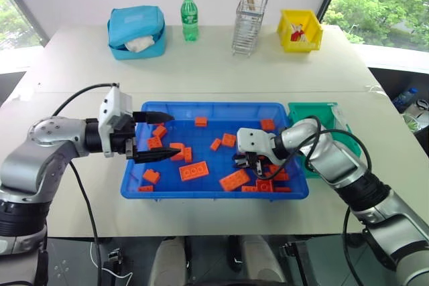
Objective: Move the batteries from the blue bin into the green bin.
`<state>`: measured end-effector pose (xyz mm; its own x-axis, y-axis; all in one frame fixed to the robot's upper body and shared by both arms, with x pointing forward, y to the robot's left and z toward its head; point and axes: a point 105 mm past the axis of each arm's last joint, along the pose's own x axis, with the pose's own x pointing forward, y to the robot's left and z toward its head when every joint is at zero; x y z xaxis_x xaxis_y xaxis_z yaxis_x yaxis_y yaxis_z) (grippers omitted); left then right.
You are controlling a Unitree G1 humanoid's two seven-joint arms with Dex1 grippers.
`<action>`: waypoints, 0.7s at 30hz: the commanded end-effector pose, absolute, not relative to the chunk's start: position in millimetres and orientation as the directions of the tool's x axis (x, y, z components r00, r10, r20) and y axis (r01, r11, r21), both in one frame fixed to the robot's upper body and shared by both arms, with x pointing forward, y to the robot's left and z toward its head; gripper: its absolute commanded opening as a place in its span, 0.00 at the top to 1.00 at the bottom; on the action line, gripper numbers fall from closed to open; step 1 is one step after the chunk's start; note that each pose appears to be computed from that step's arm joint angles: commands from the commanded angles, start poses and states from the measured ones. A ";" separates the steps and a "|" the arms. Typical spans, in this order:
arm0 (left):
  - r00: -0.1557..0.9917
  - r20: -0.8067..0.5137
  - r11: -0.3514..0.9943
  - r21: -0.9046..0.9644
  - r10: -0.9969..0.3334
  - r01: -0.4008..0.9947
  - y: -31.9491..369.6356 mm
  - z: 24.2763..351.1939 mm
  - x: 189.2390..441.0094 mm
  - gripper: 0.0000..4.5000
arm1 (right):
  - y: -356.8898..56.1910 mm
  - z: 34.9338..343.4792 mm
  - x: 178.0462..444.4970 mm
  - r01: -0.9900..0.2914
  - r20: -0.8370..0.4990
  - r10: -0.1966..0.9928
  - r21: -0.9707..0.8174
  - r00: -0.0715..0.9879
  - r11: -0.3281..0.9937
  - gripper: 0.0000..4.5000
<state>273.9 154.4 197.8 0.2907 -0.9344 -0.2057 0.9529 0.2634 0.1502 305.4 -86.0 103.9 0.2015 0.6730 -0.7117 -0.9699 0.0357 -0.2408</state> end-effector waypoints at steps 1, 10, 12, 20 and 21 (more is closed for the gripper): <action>0.290 -0.194 0.254 0.190 -0.937 0.948 153.7 205.3 274.0 0.00 | -85.2 118.9 305.1 -0.966 -0.664 0.711 -0.244 0.231 0.086 0.80; 0.276 -0.195 0.242 0.181 -0.941 0.953 152.6 203.3 275.5 0.00 | -111.2 191.3 321.4 -0.904 -0.478 0.767 -0.239 0.428 0.355 0.80; 0.270 -0.197 0.236 0.181 -0.942 0.955 151.9 202.9 276.4 0.00 | -117.5 197.1 320.8 -0.895 -0.472 0.760 -0.240 0.446 0.376 0.80; 0.252 -0.193 0.217 0.186 -0.948 0.958 147.9 204.1 281.2 0.00 | -123.2 174.1 310.0 -0.901 -0.545 0.717 -0.271 0.434 0.339 0.60; 0.251 -0.192 0.216 0.187 -0.949 0.958 147.5 204.2 281.2 0.00 | -122.5 168.2 309.8 -0.901 -0.557 0.709 -0.283 0.433 0.328 0.51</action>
